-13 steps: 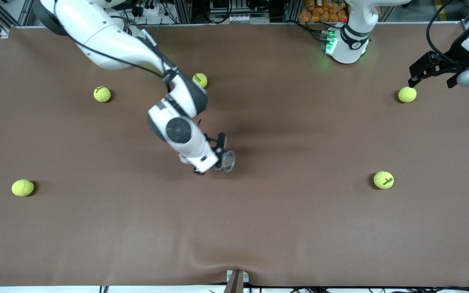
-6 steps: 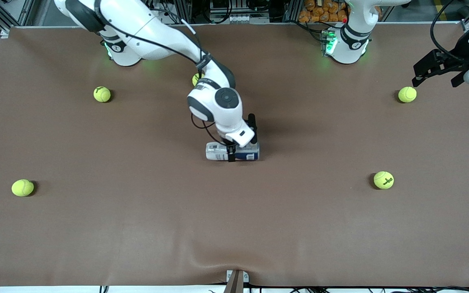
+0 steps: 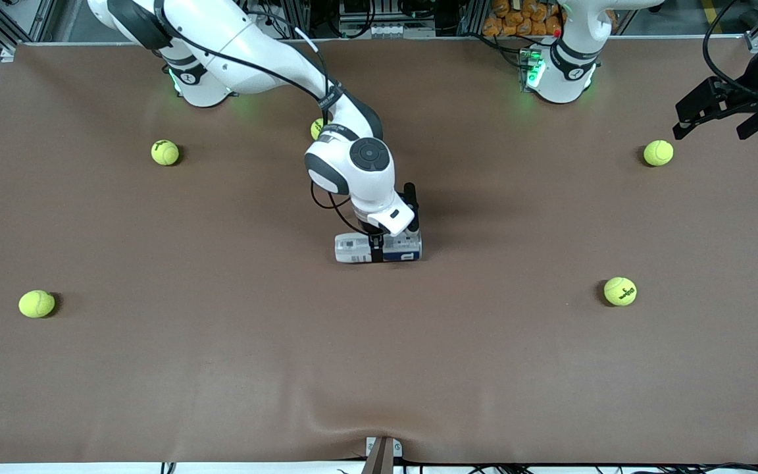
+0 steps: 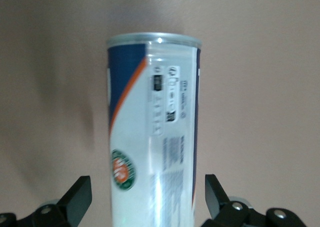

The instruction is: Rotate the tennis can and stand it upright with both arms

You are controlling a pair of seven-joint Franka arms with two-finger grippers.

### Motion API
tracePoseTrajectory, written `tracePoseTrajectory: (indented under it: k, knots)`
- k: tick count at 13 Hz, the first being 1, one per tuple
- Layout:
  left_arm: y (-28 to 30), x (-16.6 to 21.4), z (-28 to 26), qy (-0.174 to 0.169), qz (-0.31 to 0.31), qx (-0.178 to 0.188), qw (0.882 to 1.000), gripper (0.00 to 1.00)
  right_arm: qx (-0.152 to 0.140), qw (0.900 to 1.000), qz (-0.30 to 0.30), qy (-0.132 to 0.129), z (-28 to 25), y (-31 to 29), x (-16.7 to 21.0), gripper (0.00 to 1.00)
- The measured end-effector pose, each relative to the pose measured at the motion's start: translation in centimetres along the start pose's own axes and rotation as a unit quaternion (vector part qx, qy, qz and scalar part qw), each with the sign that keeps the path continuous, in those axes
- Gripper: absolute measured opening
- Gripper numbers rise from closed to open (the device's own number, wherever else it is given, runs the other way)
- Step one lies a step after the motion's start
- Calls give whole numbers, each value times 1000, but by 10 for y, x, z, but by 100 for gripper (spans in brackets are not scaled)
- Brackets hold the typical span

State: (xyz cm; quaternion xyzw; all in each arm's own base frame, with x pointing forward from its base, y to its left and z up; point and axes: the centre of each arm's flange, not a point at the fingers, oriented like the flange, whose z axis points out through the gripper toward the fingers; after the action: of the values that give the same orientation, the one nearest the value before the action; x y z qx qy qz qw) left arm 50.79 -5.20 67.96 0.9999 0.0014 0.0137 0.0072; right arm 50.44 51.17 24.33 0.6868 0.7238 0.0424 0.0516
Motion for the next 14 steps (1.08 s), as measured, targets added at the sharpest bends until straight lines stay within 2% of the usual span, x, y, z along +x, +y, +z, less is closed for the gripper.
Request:
tracePoseTrajectory:
  k: [3,5,6,8,9,10,12,14]
  knots:
    - [-3,0,0,0,-1,0,1000,100,3,999,41,-33,-88,21,-26,100]
    - [-7,0,0,-1,3,0,1000,100,30,991,129,-22,-134,62,-92,100]
    - [-8,0,0,-1,3,0,1000,100,53,981,188,-4,-139,90,-142,100]
    - [-7,1,1,-3,4,0,1000,100,103,948,301,28,-129,137,-256,100]
    - [-7,2,4,-6,4,0,1000,100,124,930,345,36,-127,150,-312,100]
    - [-7,4,7,-9,4,1,1000,100,136,916,375,37,-135,156,-357,100]
    - [-8,8,14,-15,3,1,1000,100,137,896,422,20,-179,152,-419,100]
    - [-8,10,17,-18,3,1,1000,100,127,869,479,5,-232,138,-455,100]
